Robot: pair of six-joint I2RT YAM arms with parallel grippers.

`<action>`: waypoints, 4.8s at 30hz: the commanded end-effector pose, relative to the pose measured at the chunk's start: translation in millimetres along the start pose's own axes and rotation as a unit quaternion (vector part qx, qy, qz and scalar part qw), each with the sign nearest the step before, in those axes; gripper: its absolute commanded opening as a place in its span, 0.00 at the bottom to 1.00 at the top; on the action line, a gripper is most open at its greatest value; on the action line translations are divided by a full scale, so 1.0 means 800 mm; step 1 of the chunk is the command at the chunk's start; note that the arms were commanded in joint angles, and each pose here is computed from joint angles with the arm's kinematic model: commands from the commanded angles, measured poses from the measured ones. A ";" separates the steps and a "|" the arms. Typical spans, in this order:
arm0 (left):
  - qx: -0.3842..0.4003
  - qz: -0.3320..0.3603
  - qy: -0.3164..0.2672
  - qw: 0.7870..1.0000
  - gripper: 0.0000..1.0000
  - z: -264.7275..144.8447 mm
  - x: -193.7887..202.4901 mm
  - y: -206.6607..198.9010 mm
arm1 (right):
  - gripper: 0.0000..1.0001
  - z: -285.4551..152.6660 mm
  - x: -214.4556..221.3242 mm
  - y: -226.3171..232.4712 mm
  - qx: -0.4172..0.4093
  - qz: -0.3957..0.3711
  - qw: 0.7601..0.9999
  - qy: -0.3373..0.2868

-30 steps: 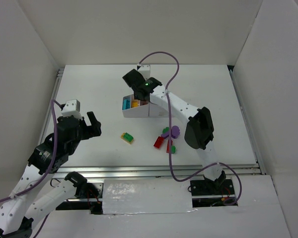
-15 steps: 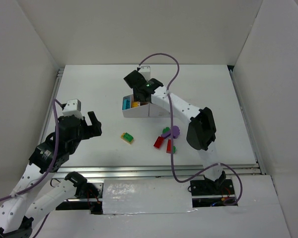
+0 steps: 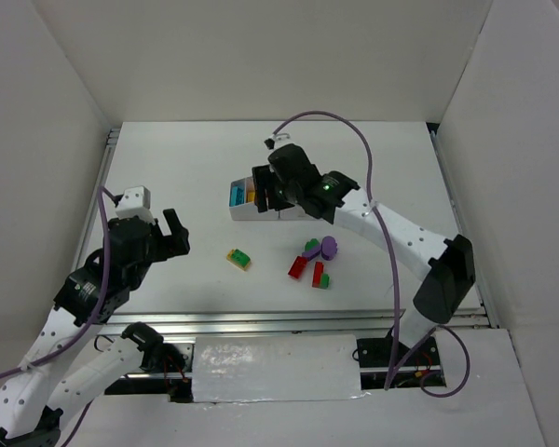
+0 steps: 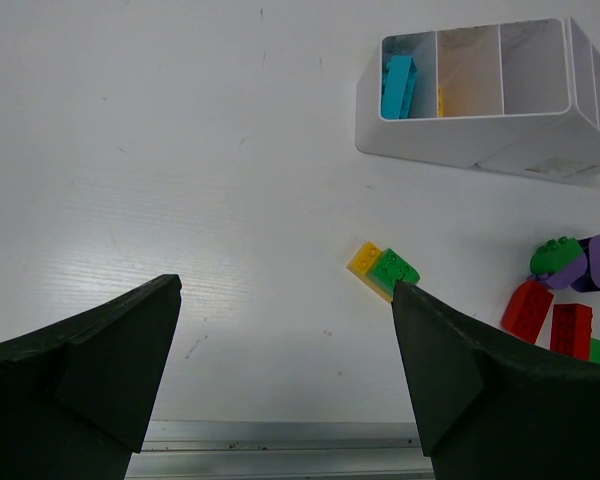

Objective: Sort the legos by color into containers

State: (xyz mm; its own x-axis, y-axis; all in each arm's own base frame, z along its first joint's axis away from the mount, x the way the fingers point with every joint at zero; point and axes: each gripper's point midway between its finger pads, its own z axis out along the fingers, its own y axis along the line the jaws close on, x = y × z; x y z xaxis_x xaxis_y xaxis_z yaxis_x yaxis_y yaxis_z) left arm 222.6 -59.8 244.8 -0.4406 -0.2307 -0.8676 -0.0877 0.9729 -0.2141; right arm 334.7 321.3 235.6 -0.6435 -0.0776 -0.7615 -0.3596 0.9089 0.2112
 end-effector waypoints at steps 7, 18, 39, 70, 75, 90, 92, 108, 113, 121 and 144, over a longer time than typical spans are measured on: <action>-0.029 -0.023 -0.038 0.999 1.00 -0.009 -0.021 0.016 | 0.69 -0.035 0.050 0.033 -0.096 -0.049 0.994 0.004; -0.068 -0.040 -0.052 0.996 0.99 -0.013 -0.025 0.034 | 0.70 -0.114 0.062 0.022 -0.109 -0.012 0.992 -0.060; -0.106 -0.153 0.006 0.982 1.00 0.159 -0.144 0.072 | 1.00 -0.110 -0.063 -0.168 0.044 0.121 0.959 -0.253; -0.207 -0.133 0.223 0.943 0.99 0.338 -0.062 0.150 | 1.00 -0.042 -0.158 -0.311 0.217 0.182 0.941 -0.185; -0.191 -0.141 0.230 0.944 0.99 0.340 -0.060 0.138 | 1.00 -0.044 -0.149 -0.312 0.222 0.173 0.944 -0.174; -0.140 -0.161 0.201 0.956 0.99 0.260 -0.094 0.083 | 1.00 -0.106 -0.155 -0.251 0.157 0.161 0.955 -0.196; -0.134 -0.154 0.190 0.960 0.99 0.249 -0.094 0.076 | 1.00 -0.122 -0.155 -0.238 0.148 0.153 0.956 -0.204; -0.048 -0.055 0.120 0.990 1.00 0.129 -0.083 0.019 | 1.00 -0.195 -0.090 -0.173 0.095 0.144 0.970 -0.169; 0.044 0.017 0.104 0.993 0.99 0.127 -0.081 -0.066 | 1.00 -0.181 -0.021 -0.163 0.094 0.192 0.965 -0.148; 0.114 0.070 0.134 0.982 1.00 0.158 -0.045 -0.204 | 1.00 -0.229 0.028 -0.173 0.070 0.200 0.958 -0.196; 0.152 0.085 0.181 0.968 0.99 0.160 0.022 -0.231 | 1.00 -0.228 0.047 -0.176 0.053 0.173 0.960 -0.213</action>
State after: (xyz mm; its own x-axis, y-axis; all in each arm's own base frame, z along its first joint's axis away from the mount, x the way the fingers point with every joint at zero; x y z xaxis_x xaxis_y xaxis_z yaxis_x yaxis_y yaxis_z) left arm 344.8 -231.4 197.4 -0.7433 0.0193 -0.6686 0.2001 0.9603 -0.1946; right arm 234.4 112.2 283.9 -0.3968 0.3749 -0.8378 -0.0662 0.8987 0.4335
